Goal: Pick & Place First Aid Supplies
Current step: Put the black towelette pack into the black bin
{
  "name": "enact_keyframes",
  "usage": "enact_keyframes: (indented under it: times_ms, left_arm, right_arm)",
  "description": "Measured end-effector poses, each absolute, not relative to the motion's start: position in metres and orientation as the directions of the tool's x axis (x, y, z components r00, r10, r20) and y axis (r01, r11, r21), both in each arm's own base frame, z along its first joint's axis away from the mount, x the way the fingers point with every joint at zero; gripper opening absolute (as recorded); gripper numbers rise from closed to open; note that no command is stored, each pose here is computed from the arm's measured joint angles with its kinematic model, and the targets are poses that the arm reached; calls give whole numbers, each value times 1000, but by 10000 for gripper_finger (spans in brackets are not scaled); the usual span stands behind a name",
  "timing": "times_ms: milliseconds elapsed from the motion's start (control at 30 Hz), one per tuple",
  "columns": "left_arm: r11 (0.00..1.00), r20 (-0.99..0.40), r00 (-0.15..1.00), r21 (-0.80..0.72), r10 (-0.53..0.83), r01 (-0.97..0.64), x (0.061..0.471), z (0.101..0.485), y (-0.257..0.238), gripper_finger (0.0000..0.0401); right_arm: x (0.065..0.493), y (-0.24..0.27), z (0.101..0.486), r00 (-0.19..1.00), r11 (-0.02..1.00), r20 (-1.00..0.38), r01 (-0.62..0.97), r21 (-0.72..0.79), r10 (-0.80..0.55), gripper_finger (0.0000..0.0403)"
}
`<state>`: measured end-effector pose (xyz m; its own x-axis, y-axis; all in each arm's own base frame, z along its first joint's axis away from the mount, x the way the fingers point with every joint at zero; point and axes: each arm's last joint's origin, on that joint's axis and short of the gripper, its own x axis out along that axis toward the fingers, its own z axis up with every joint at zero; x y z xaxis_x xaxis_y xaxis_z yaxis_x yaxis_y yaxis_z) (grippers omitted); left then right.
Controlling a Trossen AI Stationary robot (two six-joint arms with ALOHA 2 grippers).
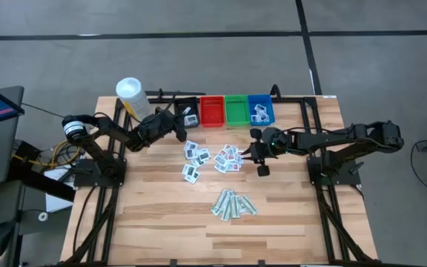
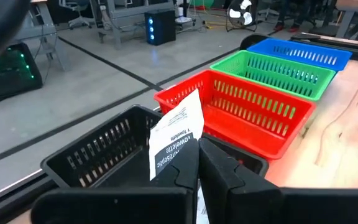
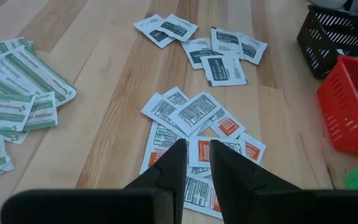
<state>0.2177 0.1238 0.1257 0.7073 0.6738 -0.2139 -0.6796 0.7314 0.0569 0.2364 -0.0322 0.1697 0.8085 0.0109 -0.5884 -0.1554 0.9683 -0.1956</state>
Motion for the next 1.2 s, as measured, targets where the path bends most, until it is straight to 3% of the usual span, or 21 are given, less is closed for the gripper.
enact_keyframes:
  times_ms: [367, 700, 867, 1200]
  left_arm:
    - [700, -179, 680, 77, 711, -710, 219, 134, 139, 14]
    - [695, -177, 677, 64, 714, -716, 219, 134, 140, 92]
    - [693, -178, 684, -15, 708, -721, 219, 134, 139, 111]
    - [847, -209, 832, -32, 514, -531, 230, 128, 108, 107]
  right_arm:
    - [236, -32, 170, 808, 969, -589, -154, -193, 11, 65]
    - [237, -32, 170, 813, 969, -582, -152, -196, 10, 65]
    - [242, -34, 161, 801, 969, -599, -155, -190, 11, 65]
    - [259, -36, 123, 767, 971, -642, -165, -173, 16, 65]
